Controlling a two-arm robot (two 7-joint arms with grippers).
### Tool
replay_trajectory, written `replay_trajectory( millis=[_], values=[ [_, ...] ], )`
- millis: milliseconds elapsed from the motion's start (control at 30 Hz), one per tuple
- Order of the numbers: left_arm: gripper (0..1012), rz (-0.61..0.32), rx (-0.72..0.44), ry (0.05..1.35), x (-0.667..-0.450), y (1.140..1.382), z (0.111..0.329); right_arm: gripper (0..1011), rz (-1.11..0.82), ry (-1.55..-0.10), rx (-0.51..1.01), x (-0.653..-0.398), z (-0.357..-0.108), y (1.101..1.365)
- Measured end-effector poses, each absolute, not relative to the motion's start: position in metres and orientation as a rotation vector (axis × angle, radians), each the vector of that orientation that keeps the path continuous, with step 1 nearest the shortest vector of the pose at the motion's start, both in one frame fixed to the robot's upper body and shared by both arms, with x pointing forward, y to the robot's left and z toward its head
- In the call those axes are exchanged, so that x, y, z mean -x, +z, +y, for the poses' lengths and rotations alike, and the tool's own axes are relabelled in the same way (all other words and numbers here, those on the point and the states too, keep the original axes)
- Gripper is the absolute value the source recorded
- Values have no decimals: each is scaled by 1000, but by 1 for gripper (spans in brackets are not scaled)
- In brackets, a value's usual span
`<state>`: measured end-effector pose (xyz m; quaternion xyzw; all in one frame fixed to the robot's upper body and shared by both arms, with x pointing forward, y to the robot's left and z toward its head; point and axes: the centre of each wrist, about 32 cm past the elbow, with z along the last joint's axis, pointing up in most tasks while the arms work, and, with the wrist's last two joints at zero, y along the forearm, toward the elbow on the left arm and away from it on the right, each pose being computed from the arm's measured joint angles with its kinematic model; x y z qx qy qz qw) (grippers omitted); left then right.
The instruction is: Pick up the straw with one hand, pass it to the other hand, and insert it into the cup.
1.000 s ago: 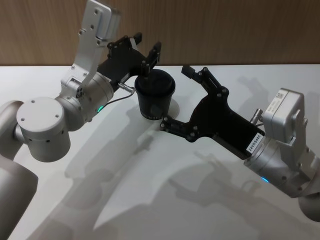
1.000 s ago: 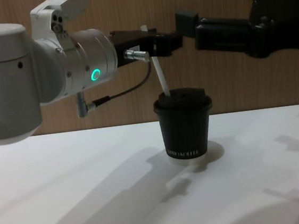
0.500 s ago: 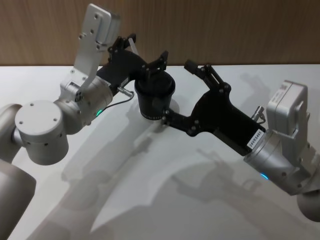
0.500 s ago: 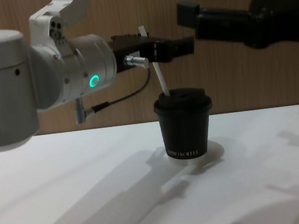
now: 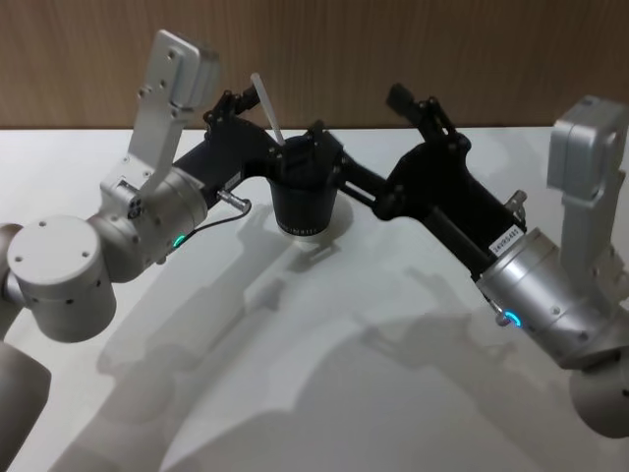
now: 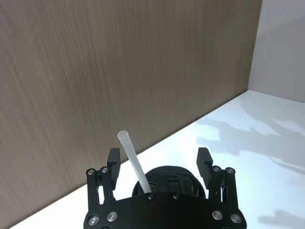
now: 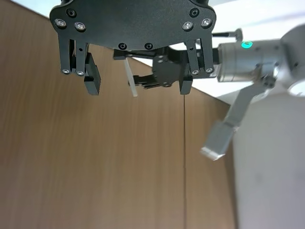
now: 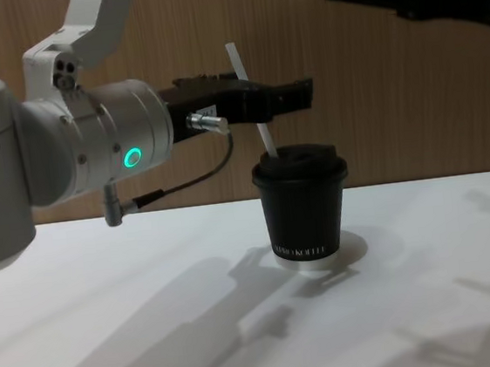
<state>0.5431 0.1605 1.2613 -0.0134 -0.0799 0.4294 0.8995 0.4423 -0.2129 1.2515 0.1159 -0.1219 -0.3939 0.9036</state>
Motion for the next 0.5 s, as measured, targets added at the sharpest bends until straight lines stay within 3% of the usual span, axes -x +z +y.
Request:
replay_trajectory(
  millis=[500],
  values=[
    [1003,-156,56,888,-536,1258,166,1001,-12,-956,-280,-439,-196,1260]
  ],
)
